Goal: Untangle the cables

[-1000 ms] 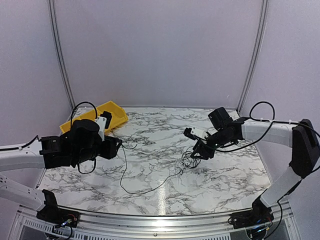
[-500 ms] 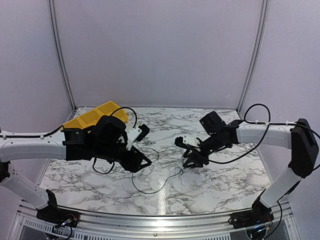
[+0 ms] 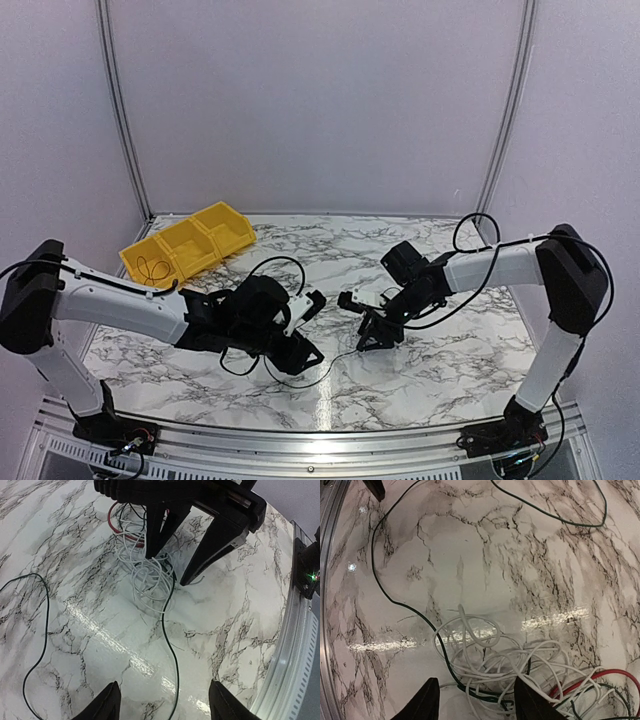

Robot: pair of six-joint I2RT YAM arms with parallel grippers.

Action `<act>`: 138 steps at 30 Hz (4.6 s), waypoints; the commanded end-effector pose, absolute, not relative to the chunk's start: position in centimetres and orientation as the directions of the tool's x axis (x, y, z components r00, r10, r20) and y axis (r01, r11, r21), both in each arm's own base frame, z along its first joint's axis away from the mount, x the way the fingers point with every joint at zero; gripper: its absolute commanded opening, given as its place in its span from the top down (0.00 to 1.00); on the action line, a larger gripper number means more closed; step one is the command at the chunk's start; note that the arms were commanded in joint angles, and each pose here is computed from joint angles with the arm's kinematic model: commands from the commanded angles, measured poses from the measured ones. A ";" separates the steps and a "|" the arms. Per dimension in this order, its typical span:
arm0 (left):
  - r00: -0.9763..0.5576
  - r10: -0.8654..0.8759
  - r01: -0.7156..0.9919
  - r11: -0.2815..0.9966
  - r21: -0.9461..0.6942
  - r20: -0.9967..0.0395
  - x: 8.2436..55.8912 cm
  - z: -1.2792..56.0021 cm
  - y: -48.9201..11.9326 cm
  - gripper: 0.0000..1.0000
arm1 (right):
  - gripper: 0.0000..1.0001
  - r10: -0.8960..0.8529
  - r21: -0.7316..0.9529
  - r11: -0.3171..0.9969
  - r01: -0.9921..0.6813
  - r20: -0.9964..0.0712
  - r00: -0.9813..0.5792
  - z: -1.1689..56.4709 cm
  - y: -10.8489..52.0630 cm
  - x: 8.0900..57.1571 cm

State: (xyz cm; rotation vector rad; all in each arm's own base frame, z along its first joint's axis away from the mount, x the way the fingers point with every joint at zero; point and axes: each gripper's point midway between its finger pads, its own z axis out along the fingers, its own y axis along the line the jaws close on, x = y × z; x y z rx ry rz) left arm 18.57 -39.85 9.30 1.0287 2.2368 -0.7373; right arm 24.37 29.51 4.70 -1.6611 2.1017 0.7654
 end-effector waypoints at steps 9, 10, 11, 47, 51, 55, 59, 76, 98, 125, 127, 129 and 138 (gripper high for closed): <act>-0.537 0.352 0.781 0.550 -0.295 -0.766 20.6 6.5 -43.2 0.42 | 0.59 -0.732 0.241 0.231 -0.943 -0.595 -0.332 4.9 29.9 26.4; -0.544 0.341 0.777 0.550 -0.306 -0.767 20.6 6.3 -43.2 0.43 | 0.61 -0.723 0.245 0.240 -0.939 -0.600 -0.342 5.1 29.7 26.7; -0.549 0.330 0.775 0.546 -0.320 -0.768 20.5 6.1 -43.4 0.44 | 0.62 -0.717 0.247 0.248 -0.937 -0.603 -0.349 5.2 29.6 26.9; -0.439 0.081 0.643 0.723 -0.250 -0.895 23.0 13.4 -36.1 1.00 | 0.93 -0.678 0.201 0.472 -0.859 -0.541 -0.499 3.0 24.8 31.9; -0.372 0.061 0.612 0.766 -0.195 -0.926 23.4 16.9 -33.6 1.00 | 1.00 -0.684 0.195 0.488 -0.851 -0.520 -0.511 2.2 24.4 32.1; -0.282 0.033 0.593 0.792 -0.147 -0.959 23.7 22.0 -31.9 1.00 | 1.00 -0.690 0.190 0.508 -0.840 -0.495 -0.529 1.3 24.0 32.2; -0.182 0.012 0.569 0.817 -0.095 -0.983 23.8 28.1 -29.9 1.00 | 1.00 -0.697 0.179 0.523 -0.833 -0.472 -0.539 0.5 23.5 32.4; -0.297 0.093 0.721 0.674 -0.160 -0.950 22.8 24.3 -36.5 1.00 | 0.64 -0.620 0.147 0.282 -0.948 -0.727 -0.297 12.0 26.4 29.9; -0.338 0.078 0.773 0.591 -0.230 -0.938 23.2 20.8 -41.5 1.00 | 0.32 -0.561 0.207 -0.084 -0.975 -0.818 -0.125 15.2 34.7 25.3; -0.017 -0.137 0.721 0.685 -0.107 -0.990 22.6 37.8 -33.5 1.00 | 1.00 -0.562 0.257 0.533 -0.806 -0.605 -0.564 6.3 24.4 36.7; -0.023 -0.137 0.730 0.675 -0.110 -0.990 22.5 37.8 -33.9 1.00 | 1.00 -0.561 0.252 0.544 -0.800 -0.600 -0.570 6.2 24.1 37.0; -0.031 -0.130 0.736 0.667 -0.111 -0.991 22.5 37.4 -34.3 1.00 | 1.00 -0.559 0.227 0.567 -0.792 -0.601 -0.572 6.3 23.6 37.4; 0.099 -0.181 0.718 0.694 -0.056 -0.979 21.1 43.9 -30.9 1.00 | 1.00 -0.539 0.163 0.703 -0.692 -0.513 -0.668 3.1 19.2 39.7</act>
